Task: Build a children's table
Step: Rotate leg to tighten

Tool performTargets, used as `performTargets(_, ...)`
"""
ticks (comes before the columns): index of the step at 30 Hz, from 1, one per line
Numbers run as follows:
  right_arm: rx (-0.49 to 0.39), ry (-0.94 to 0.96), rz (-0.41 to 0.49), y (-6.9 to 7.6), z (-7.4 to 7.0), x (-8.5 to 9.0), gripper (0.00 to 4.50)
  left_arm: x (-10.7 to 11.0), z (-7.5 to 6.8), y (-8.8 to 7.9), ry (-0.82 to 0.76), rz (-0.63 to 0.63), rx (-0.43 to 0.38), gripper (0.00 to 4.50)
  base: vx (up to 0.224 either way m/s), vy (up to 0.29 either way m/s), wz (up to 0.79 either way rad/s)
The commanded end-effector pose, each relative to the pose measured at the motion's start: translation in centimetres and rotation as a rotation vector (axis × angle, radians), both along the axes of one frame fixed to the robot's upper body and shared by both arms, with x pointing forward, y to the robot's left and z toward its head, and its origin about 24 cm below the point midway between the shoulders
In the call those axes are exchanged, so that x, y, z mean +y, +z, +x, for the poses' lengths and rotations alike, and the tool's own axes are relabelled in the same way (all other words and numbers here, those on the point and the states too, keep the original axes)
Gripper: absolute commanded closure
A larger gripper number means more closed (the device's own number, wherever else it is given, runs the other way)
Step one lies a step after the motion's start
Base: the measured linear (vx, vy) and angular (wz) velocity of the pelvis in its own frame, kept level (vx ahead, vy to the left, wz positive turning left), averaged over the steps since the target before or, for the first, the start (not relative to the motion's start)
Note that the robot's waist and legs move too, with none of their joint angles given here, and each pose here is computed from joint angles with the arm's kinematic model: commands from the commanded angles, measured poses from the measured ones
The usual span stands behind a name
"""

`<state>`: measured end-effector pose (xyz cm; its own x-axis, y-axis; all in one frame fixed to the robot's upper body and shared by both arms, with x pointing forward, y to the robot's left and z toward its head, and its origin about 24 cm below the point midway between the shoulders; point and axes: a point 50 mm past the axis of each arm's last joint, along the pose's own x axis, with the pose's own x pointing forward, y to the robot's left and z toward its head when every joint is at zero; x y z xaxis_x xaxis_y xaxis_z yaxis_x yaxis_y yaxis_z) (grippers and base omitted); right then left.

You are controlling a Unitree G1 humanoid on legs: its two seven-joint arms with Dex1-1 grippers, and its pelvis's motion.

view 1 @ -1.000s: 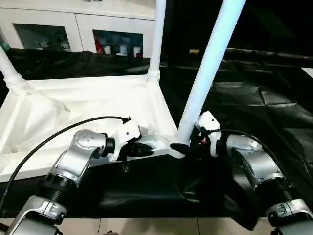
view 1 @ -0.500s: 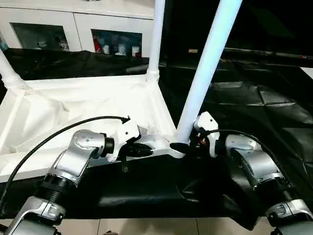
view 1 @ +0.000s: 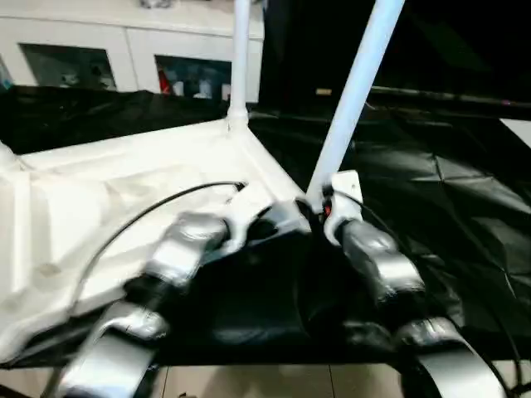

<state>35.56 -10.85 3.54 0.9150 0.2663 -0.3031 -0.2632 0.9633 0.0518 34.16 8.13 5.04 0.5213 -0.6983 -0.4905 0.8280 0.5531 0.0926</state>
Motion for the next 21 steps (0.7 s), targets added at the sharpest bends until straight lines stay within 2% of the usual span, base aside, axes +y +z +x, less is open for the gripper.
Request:
performTargets(1, 0.095, -0.017, -0.038, -2.2, -0.9, 0.0, 1.83, -0.4, 0.1, -0.2, 0.010, 0.010, 0.001, 4.50, 0.000, 0.000, 0.00)
performTargets(3, 0.075, 0.024, -0.013, -1.8, -0.6, 1.2, 1.83, -0.5, 0.2, -0.2, -0.009, 0.016, -0.004, 4.50, 0.000, 0.000, 0.00)
performTargets(4, 0.071, 0.030, 0.002, -1.7, -0.5, 1.4, 1.27, -0.4, 0.2, -0.2, -0.009, 0.016, -0.003, 4.50, 0.000, 0.000, 0.00)
performTargets(5, 0.063, 0.028, 0.002, -1.6, -0.5, 1.5, 1.13, -0.3, 0.2, -0.2, -0.009, 0.016, -0.004, 4.50, 0.000, 0.000, 0.00)
performTargets(7, 0.047, 0.037, 0.005, -1.3, -0.3, 1.5, 1.13, 0.0, 0.1, -0.3, -0.009, 0.016, -0.004, 4.50, 0.000, 0.000, 0.00)
performTargets(9, 0.028, 0.044, 0.003, -1.0, -0.1, 1.3, 0.81, 0.3, 0.1, -0.4, -0.013, 0.015, -0.004, 4.50, 0.000, 0.000, 0.00)
performTargets(12, -0.016, 0.099, 0.001, -0.2, 0.1, 0.7, 0.64, 1.0, -0.2, -0.5, -0.040, 0.020, 0.009, 4.50, 0.000, 0.000, 0.00)
performTargets(13, -0.025, 0.156, 0.005, 0.1, 0.1, 0.2, 0.45, 1.4, -0.4, -0.6, -0.059, 0.025, 0.020, 4.50, 0.000, 0.000, 0.00)
performTargets(15, -0.033, 0.236, 0.005, 0.5, 0.0, -0.4, 0.45, 2.0, -0.7, -0.7, -0.087, 0.030, 0.036, 4.50, 0.000, 0.000, 0.00)
performTargets(16, -0.035, 0.338, -0.009, 0.8, -0.4, -1.0, 0.45, 2.5, -1.1, -0.7, -0.123, 0.038, 0.055, 4.50, 0.000, 0.000, 0.00)
performTargets(17, -0.035, 0.338, -0.009, 0.8, -0.4, -1.0, 0.45, 2.5, -1.1, -0.7, -0.123, 0.038, 0.055, 4.50, 0.000, 0.000, 0.00)
performTargets(18, -0.031, 0.470, -0.063, 1.0, -1.2, -2.2, 0.45, 3.3, -1.7, -0.8, -0.190, 0.052, 0.087, 4.50, 0.000, 0.000, 0.00)
performTargets(21, -0.012, 0.547, -0.089, 1.1, -1.7, -3.0, 0.45, 3.9, -2.2, -0.7, -0.242, 0.059, 0.108, 4.50, 0.000, 0.000, 0.00)
